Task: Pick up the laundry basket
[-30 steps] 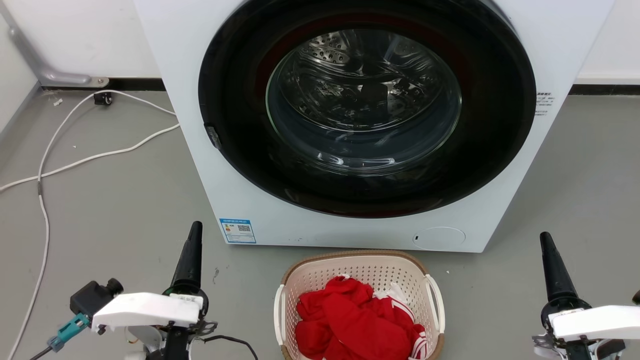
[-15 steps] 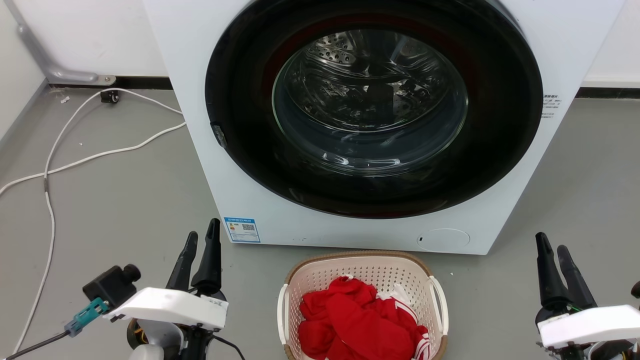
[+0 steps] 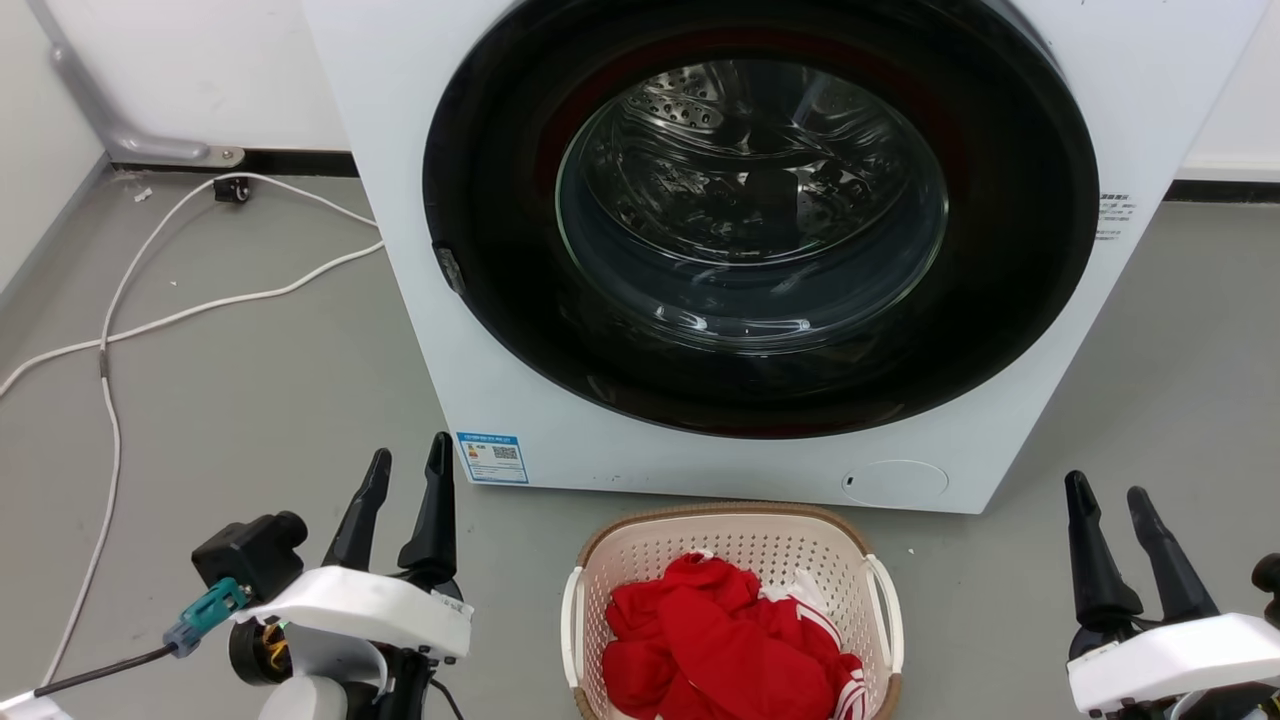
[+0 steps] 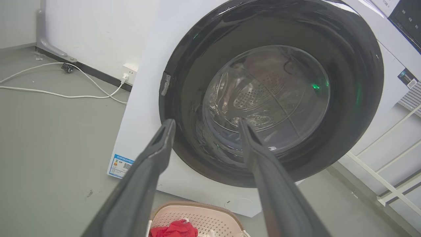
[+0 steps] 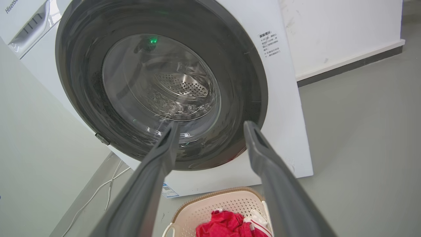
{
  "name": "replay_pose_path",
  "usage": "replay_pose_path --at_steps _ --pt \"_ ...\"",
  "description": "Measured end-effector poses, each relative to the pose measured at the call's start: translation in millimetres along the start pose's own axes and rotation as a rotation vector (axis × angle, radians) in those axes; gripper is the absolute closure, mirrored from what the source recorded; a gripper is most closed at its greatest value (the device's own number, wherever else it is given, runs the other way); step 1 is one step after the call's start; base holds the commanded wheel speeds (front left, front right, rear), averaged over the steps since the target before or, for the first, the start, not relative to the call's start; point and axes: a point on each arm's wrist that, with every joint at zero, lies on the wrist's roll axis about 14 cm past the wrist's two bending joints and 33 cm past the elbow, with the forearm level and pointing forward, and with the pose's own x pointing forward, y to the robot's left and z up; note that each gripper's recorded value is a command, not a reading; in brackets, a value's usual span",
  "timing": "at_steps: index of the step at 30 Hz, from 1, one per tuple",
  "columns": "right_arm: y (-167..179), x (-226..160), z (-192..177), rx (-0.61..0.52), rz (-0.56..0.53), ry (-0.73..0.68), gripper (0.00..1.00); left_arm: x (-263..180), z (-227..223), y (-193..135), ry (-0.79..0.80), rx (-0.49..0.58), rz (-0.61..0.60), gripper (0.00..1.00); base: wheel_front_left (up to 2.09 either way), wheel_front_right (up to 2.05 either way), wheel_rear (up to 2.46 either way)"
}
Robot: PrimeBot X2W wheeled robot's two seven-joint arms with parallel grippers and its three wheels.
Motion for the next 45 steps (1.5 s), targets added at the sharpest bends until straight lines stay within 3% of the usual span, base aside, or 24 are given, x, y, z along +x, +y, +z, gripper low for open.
replay_pose_path --at_steps 22,45 --pt "2.7 -4.9 2.3 -0.252 0.009 0.027 0.00 2.8 -0.8 -0.8 -0.006 0.263 -0.029 0.00 0.00 0.00 0.00" --pt "5.5 -8.4 3.8 -0.446 0.015 0.043 0.00 2.8 -2.7 -3.1 -0.014 0.448 -0.063 0.00 0.00 0.00 0.00"
